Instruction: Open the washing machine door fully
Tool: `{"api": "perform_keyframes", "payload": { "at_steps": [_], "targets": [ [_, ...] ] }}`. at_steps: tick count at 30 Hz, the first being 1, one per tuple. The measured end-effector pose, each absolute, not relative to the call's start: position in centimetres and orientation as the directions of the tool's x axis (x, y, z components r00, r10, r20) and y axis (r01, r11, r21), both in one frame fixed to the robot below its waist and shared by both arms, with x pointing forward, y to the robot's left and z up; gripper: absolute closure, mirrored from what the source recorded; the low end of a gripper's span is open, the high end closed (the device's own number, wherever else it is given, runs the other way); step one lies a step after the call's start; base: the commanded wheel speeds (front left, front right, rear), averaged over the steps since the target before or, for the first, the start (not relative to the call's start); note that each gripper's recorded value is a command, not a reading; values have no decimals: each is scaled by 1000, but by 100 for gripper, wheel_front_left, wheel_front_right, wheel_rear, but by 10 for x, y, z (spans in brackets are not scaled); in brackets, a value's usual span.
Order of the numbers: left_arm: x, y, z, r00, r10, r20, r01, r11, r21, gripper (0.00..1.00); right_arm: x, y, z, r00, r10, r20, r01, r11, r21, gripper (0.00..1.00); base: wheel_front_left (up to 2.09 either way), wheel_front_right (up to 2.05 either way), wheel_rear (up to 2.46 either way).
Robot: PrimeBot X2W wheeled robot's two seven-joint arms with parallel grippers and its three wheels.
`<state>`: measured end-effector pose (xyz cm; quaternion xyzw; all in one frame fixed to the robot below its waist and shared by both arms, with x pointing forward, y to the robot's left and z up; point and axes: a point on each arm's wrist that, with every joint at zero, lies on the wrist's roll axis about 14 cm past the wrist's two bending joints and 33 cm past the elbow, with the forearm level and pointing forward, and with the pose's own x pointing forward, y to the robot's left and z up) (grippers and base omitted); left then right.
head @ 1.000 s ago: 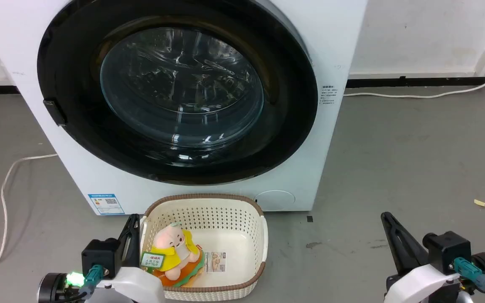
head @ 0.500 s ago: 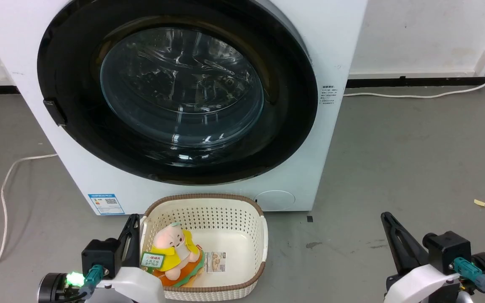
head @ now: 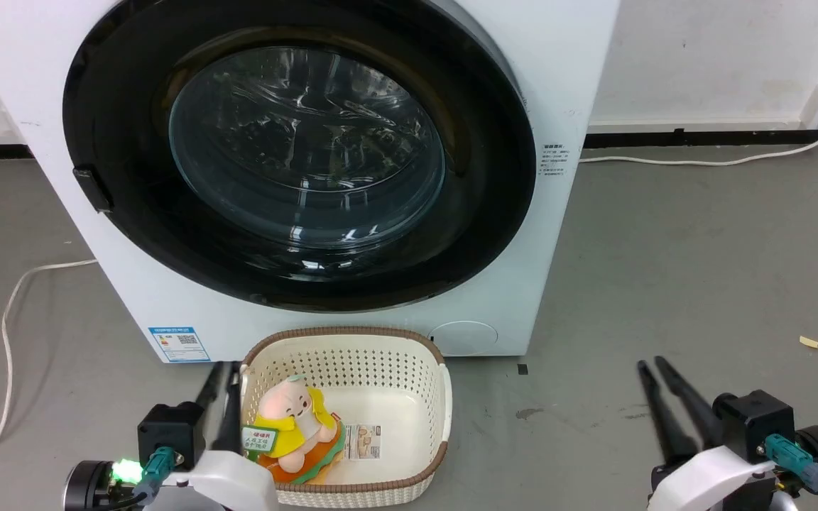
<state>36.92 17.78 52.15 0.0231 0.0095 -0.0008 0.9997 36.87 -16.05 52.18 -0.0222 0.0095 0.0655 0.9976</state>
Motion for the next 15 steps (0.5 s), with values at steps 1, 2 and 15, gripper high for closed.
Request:
{"api": "perform_keyframes", "payload": {
  "at_steps": [1, 2, 15],
  "targets": [
    [369, 178, 521, 1000, -1, -19, 2, 999, 46, 0, 369, -160, 522, 991, 131, -22, -131, 990, -43, 0, 0, 0, 0],
    [369, 178, 521, 1000, -1, -19, 2, 999, 46, 0, 369, -160, 522, 991, 131, -22, -132, 990, -43, 0, 0, 0, 0],
    [369, 174, 523, 1000, -11, -6, 12, 999, 45, 0, 369, -159, 522, 991, 134, -13, -134, 991, -28, 0, 0, 0, 0]
  ]
}}
